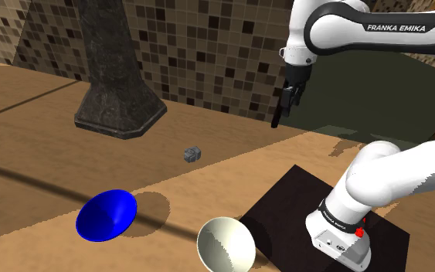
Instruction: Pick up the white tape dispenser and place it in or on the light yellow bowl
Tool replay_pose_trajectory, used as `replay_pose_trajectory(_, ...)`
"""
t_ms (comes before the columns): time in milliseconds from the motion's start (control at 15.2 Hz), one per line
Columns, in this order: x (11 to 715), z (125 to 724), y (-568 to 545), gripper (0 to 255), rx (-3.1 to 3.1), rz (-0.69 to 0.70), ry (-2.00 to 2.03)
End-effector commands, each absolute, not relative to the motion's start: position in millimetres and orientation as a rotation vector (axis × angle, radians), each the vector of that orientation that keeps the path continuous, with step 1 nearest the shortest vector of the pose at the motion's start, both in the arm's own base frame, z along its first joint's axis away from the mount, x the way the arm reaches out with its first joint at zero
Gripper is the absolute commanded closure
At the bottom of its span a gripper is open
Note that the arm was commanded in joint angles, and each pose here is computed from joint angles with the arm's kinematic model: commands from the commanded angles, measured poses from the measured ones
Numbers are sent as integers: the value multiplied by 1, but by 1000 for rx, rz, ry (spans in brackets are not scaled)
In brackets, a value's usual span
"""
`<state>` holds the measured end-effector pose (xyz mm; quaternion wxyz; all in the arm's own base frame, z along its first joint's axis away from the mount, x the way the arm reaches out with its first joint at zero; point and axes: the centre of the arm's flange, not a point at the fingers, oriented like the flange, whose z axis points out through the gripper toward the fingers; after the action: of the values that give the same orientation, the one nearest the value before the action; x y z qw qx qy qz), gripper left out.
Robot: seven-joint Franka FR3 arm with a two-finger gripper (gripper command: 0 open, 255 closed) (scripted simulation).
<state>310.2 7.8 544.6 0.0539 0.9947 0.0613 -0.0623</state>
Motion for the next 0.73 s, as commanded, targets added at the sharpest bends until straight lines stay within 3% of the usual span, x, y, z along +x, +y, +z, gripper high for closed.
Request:
replay_pose_trajectory(0, 310, 545, 8, 0, 3022, -189, 186)
replay_pose_trajectory(660, 402, 458, 7, 0, 3016, -139, 568)
